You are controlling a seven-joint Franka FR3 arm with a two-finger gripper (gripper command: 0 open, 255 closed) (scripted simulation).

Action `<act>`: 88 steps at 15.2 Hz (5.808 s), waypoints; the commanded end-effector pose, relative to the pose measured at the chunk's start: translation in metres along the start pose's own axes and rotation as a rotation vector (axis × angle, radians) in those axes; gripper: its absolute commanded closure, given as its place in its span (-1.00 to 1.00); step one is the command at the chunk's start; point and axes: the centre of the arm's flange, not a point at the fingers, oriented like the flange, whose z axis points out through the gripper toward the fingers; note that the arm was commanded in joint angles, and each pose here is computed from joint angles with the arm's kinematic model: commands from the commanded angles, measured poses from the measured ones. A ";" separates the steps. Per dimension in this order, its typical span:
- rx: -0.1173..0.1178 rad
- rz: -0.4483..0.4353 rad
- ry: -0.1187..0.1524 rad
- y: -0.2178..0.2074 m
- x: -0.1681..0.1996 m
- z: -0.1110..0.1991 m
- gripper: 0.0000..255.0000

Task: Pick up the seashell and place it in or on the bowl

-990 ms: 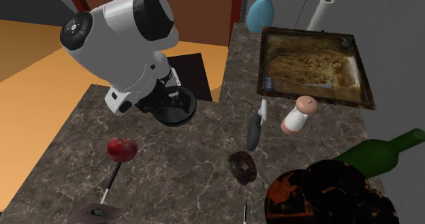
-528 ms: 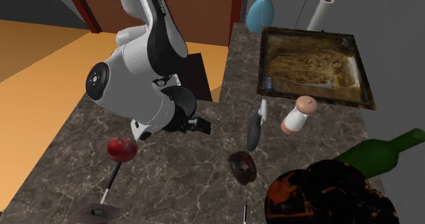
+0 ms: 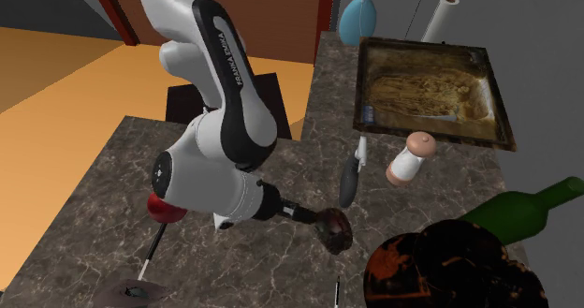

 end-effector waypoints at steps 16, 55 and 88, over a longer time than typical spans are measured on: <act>0.103 0.114 -0.024 -0.016 0.028 0.074 -1.00; 0.103 0.114 -0.024 -0.090 -0.024 -0.029 1.00; 0.103 0.114 -0.024 0.170 -0.152 -0.203 1.00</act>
